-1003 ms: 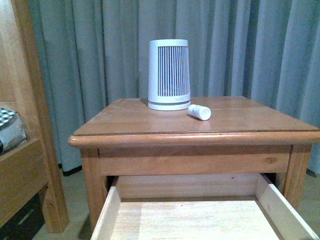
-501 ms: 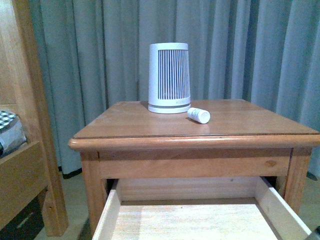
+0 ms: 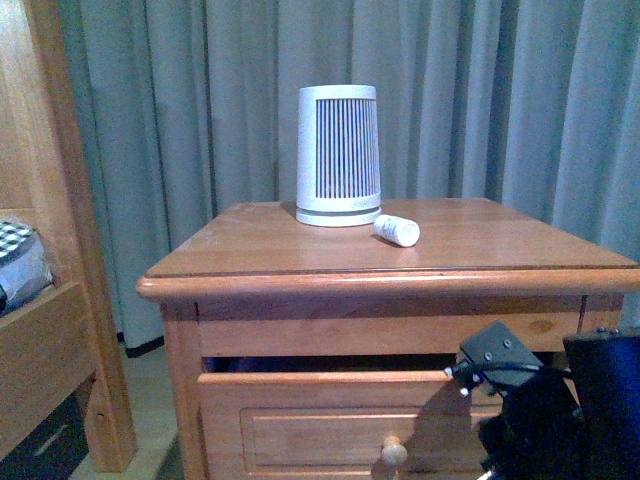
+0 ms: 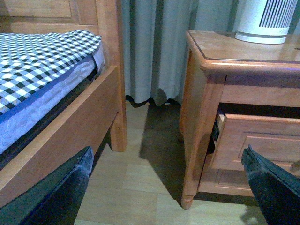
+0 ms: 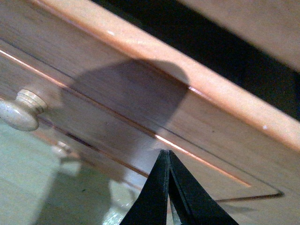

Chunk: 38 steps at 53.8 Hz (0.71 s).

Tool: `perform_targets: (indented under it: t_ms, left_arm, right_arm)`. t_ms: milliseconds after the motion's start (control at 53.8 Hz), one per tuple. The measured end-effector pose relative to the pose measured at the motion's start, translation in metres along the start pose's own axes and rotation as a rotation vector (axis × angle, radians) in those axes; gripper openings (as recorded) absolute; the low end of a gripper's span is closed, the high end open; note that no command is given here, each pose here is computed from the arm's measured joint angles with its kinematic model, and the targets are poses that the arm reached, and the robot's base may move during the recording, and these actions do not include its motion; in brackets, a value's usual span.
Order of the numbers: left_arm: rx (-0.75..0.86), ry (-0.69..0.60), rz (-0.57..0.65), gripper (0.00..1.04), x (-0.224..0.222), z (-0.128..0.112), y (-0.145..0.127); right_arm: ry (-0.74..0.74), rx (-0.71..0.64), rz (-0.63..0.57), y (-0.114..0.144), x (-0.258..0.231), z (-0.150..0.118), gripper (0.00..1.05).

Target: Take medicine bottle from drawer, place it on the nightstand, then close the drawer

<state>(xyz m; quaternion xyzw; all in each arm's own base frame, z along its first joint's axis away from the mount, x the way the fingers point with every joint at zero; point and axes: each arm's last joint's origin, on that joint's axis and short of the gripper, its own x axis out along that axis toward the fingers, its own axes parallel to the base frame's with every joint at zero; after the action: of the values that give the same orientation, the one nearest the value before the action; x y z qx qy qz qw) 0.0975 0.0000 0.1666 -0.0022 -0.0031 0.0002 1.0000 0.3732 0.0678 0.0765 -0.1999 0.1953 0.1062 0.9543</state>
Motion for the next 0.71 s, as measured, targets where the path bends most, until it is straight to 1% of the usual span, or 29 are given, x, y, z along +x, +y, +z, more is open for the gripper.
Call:
perform_targets:
  t_ms: [130,260,371,464,520,539,557,594,669,706]
  left_arm:
    - [0.0,0.0,0.0,0.98,0.0,0.0,0.0]
    - [0.0,0.0,0.0,0.98,0.0,0.0,0.0]
    - [0.0,0.0,0.0,0.98,0.0,0.0,0.0]
    - [0.0,0.0,0.0,0.98,0.0,0.0,0.0]
    - [0.0,0.0,0.0,0.98,0.0,0.0,0.0]
    - [0.0,0.0,0.0,0.98,0.0,0.0,0.0]
    - [0.0,0.0,0.0,0.98,0.0,0.0,0.0]
    - [0.0,0.0,0.0,0.98,0.0,0.0,0.0]
    - [0.0,0.0,0.0,0.98,0.0,0.0,0.0]
    - [0.0,0.0,0.0,0.98,0.0,0.0,0.0]
  right_arm:
    - [-0.047,-0.041,-0.018,-0.01,0.014,0.014,0.03]
    - [-0.04,-0.051,0.001,-0.012,0.018,0.014,0.03]
    - [-0.037,-0.033,0.01,-0.013,0.017,0.016,0.03]
    - [0.012,0.075,0.039,-0.017,0.005,0.025,0.03]
    - [0.046,0.19,0.089,-0.021,-0.011,0.035,0.03]
    - [0.056,0.248,0.11,-0.022,-0.018,0.039,0.03]
    - [0.06,0.26,0.119,-0.023,-0.022,0.041,0.03]
    - [0.073,0.358,0.16,-0.025,-0.037,0.048,0.03]
    - [0.061,0.52,0.222,-0.03,-0.064,0.059,0.03]
    - [0.039,0.576,0.232,-0.034,-0.077,0.065,0.03]
